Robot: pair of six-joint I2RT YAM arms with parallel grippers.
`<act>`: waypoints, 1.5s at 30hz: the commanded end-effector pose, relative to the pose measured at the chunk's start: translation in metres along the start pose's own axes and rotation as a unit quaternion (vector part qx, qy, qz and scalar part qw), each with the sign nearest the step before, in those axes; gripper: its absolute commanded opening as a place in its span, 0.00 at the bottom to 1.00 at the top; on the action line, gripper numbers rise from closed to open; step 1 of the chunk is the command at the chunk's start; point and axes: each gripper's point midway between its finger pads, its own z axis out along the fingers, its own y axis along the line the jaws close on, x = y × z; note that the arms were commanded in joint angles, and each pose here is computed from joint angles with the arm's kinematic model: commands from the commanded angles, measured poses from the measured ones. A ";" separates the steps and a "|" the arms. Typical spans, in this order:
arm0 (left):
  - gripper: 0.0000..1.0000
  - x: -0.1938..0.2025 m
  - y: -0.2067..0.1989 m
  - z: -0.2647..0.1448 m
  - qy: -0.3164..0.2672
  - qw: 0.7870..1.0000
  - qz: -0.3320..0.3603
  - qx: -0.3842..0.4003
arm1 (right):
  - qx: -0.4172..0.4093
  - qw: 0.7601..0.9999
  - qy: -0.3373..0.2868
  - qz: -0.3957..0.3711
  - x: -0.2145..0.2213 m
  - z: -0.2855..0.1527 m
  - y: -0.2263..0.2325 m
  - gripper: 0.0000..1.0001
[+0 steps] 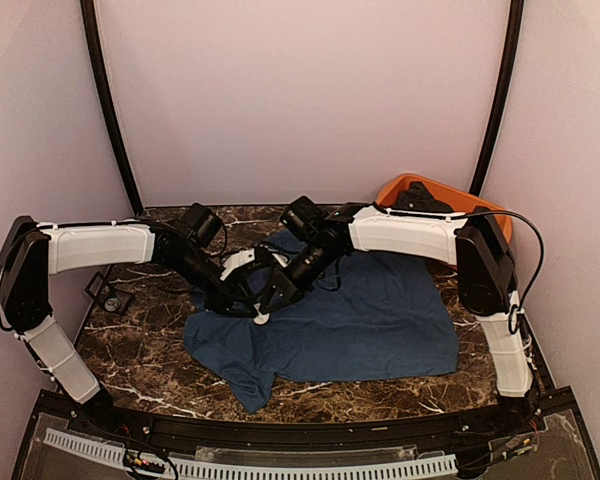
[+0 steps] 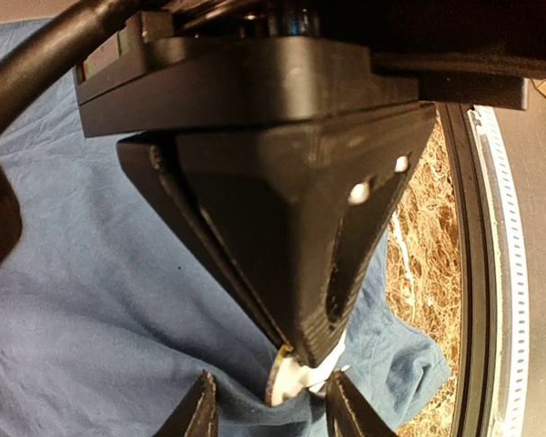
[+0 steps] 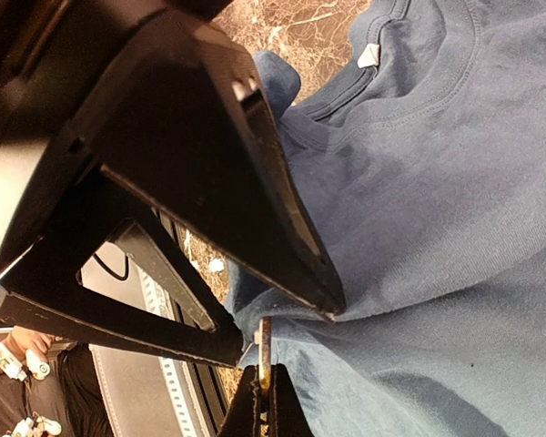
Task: Pin the brooch onto the clothing
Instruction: Pin the brooch to the flattened clothing.
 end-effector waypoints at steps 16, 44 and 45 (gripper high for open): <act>0.26 0.004 -0.013 0.003 0.003 0.999 -0.007 0.031 | -0.028 0.998 -0.030 -0.054 -0.015 -0.021 0.031 0.00; 0.18 0.003 -0.012 0.012 0.009 0.999 -0.027 0.033 | -0.044 0.997 -0.034 -0.061 -0.018 -0.023 0.040 0.00; 0.17 0.003 -0.012 0.013 0.009 0.999 -0.027 0.033 | -0.044 0.997 -0.034 -0.061 -0.018 -0.023 0.040 0.00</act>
